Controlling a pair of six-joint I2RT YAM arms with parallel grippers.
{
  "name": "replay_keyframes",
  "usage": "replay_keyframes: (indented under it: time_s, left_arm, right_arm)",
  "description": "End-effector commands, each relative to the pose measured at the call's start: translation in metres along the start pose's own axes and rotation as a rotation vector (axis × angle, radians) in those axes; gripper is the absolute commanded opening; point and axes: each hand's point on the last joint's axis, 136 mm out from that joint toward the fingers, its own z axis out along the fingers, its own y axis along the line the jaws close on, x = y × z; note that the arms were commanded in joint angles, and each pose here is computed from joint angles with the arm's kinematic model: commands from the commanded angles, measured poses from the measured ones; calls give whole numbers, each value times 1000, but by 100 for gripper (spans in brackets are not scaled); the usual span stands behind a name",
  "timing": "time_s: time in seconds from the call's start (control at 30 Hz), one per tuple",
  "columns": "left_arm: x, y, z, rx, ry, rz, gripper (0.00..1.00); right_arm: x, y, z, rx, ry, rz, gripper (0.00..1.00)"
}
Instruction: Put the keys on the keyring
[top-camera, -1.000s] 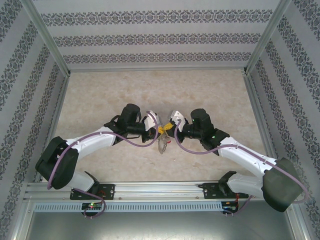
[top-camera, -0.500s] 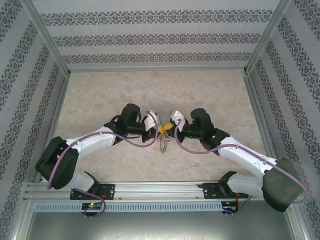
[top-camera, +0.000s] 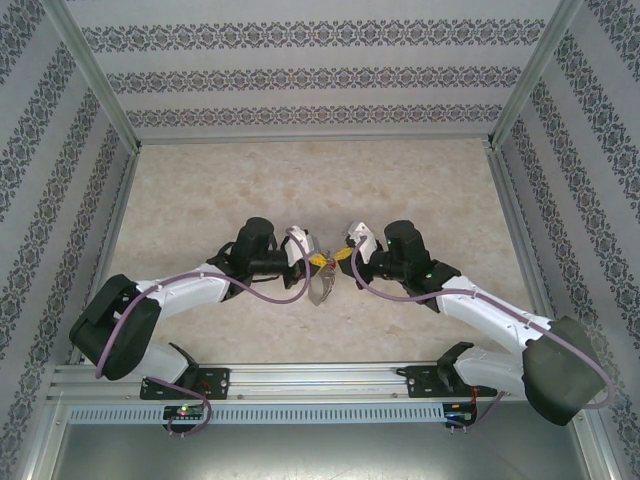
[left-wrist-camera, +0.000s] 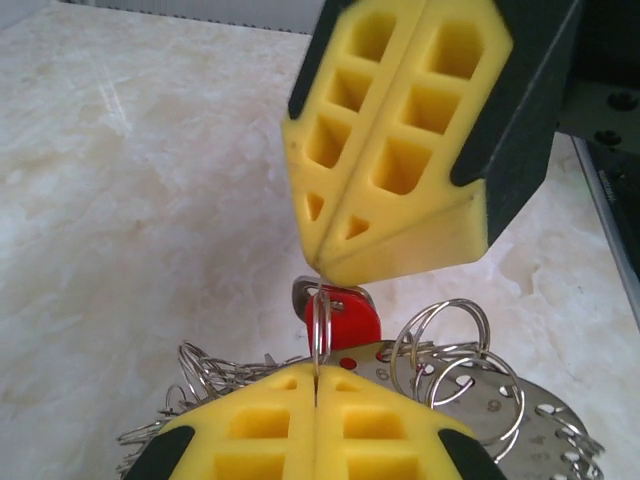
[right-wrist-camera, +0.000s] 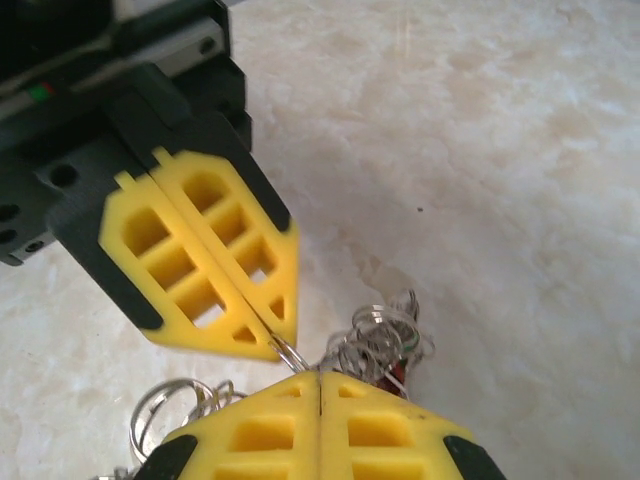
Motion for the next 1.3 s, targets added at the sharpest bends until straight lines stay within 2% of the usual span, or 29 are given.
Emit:
replay_keyframes:
  time_s: [0.0, 0.1, 0.23, 0.27, 0.33, 0.37, 0.53, 0.93, 1.27]
  left_arm:
    - [-15, 6, -2, -42, -89, 9, 0]
    - [-15, 8, -1, -56, -124, 2, 0]
    - [-12, 7, 3, -35, -93, -20, 1]
    - [-12, 7, 3, -37, -92, -17, 5]
    - [-11, 8, 3, -37, -75, -16, 20]
    - [-12, 6, 3, -21, -62, -8, 24]
    - [-17, -2, 6, 41, -26, 24, 35]
    - [-9, -11, 13, 157, 86, 41, 36]
    - [-12, -1, 17, 117, 92, 37, 29]
  right_arm:
    - [-6, -17, -4, 83, -38, 57, 0]
    - [-10, -17, -4, 74, -55, 64, 0]
    - [-26, -7, -7, 32, -95, 38, 0]
    - [-28, -6, -8, 29, -100, 30, 0]
    - [-30, -4, -8, 18, -100, 20, 0]
    - [-30, -2, -8, 7, -100, 16, 0]
    - [-34, 5, -9, -24, -103, -2, 0]
    - [-44, 10, -8, -37, -124, -38, 0]
    - [-47, 18, -8, -72, -130, -52, 0]
